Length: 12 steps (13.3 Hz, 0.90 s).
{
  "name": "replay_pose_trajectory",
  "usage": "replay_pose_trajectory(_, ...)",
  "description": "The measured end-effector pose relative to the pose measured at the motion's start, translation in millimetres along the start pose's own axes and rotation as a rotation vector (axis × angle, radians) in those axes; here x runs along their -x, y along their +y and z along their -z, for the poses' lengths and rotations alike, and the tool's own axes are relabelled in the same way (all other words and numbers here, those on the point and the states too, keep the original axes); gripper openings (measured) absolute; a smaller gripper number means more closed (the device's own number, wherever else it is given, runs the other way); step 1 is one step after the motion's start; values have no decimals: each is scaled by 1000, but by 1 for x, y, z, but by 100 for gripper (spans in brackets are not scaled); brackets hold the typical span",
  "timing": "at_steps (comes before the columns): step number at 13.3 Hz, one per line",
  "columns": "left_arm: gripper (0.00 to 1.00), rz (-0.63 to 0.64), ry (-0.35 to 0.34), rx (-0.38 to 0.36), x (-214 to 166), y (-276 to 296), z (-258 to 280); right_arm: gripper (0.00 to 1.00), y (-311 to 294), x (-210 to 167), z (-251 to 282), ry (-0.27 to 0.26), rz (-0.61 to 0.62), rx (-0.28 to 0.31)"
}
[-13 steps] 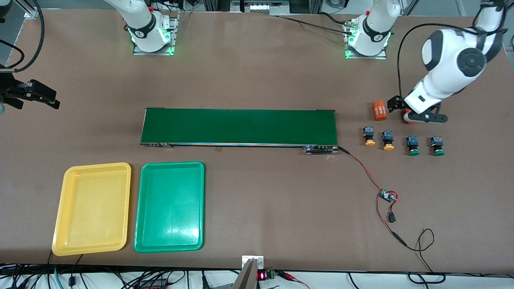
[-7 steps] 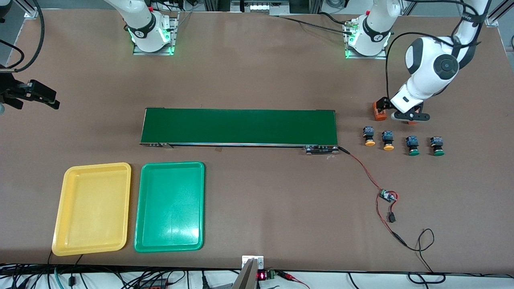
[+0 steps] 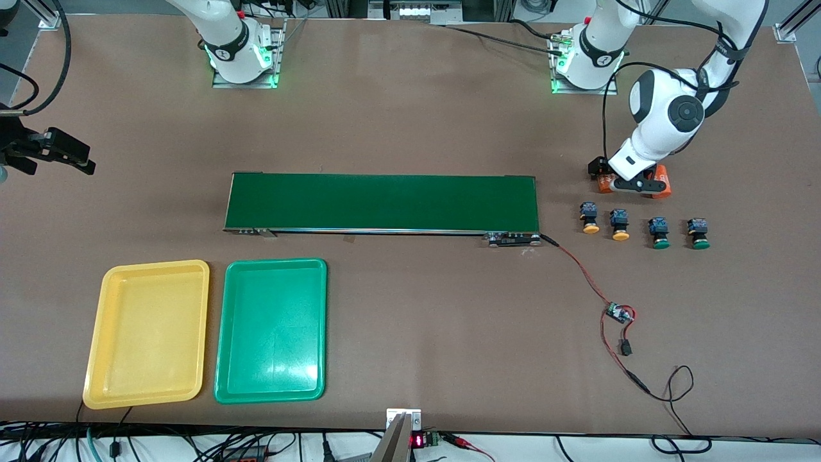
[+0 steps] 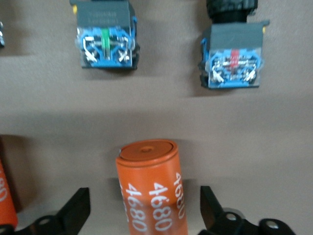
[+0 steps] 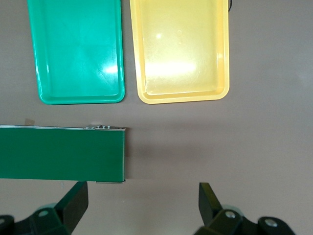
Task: Sort buttons by color to trays
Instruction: 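Close the left gripper on the orange cell and lift it, then carry the orange cell onto the green belt and open the left gripper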
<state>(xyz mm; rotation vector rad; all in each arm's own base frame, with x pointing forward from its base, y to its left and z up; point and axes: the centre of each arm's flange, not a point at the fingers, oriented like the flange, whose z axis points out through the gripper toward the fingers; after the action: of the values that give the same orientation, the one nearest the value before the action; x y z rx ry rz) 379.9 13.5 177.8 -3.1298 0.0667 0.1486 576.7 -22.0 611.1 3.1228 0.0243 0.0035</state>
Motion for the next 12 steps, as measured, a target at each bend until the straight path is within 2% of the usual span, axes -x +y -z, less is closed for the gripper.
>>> replay_pose_trajectory(1,96,2,-2,0,1,0,-1,100,0,0,0,0,0,0)
replay_pose_trajectory(2,87,5,-2,0,1,0,-1,100,0,0,0,0,0,0)
replay_pose_trajectory(5,51,10,7,0,0,1,1,100,0,0,0,0,0,0)
replay_pose_trajectory(10,49,9,96,-7,-27,0,34,100,0,0,0,0,0,0)
replay_pose_trajectory(12,49,8,84,-10,-44,-1,56,100,0,0,0,1,0,0)
